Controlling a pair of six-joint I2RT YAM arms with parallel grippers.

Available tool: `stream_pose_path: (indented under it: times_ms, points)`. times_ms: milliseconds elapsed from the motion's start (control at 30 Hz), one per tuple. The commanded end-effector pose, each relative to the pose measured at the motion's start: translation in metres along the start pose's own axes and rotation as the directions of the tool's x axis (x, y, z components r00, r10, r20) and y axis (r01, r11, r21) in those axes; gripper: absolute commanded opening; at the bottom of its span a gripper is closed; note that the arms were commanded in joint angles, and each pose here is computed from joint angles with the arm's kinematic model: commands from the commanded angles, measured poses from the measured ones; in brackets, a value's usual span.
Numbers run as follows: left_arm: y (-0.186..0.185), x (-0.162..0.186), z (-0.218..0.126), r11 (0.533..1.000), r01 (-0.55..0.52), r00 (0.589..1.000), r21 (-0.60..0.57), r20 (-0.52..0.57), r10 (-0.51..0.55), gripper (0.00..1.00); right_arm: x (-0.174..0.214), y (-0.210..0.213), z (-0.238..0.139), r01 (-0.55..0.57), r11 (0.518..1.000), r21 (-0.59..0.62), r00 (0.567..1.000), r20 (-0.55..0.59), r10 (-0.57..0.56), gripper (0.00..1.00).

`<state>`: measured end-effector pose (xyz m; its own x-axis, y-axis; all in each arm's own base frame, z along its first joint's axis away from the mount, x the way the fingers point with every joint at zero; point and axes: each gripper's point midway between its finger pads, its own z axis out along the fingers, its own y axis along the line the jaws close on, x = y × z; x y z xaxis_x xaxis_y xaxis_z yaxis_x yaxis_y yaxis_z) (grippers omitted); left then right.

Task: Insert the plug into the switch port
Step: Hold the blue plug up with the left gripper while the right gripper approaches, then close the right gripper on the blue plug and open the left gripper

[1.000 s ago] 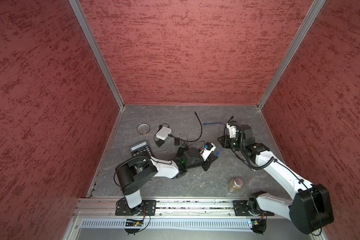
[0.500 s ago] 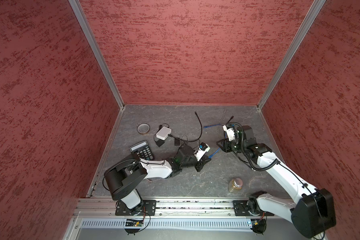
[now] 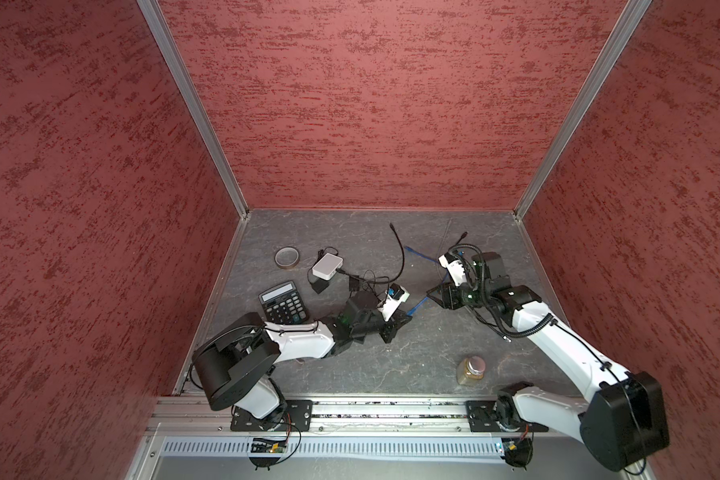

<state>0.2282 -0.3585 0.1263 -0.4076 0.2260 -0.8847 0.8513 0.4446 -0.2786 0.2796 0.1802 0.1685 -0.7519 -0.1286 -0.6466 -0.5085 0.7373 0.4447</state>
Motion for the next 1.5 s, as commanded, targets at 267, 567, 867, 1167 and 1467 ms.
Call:
stream_pose_path:
  times_ms: [267, 567, 867, 1167, 1467]
  points:
    - [0.007, 0.011, -0.023, 1.000, 0.028, 0.998, 0.009, -0.056, -0.028, 0.11, -0.032, 0.048, -0.038, 0.331, 0.940, -0.085, 0.914, 0.277, -0.296, 0.49]
    - [0.004, 0.017, -0.042, 0.998, 0.048, 0.991, 0.048, -0.123, -0.042, 0.12, -0.038, 0.047, -0.025, 0.621, 0.779, 0.085, 0.716, 0.343, -0.608, 0.45]
    - [0.008, 0.024, -0.054, 0.993, 0.094, 0.983, 0.076, -0.168, -0.080, 0.12, 0.013, 0.087, 0.007, 0.949, 0.315, 0.016, 0.282, 0.400, -0.872, 0.54]
    - [0.002, 0.023, -0.058, 0.982, 0.135, 0.973, 0.133, -0.205, -0.106, 0.12, 0.034, 0.103, 0.033, 0.979, 0.191, -0.066, 0.201, 0.385, -0.901, 0.54]
    - [0.001, 0.015, -0.064, 0.968, 0.172, 0.969, 0.184, -0.207, -0.133, 0.12, 0.041, 0.116, 0.040, 0.991, 0.125, -0.045, 0.132, 0.393, -0.910, 0.51]
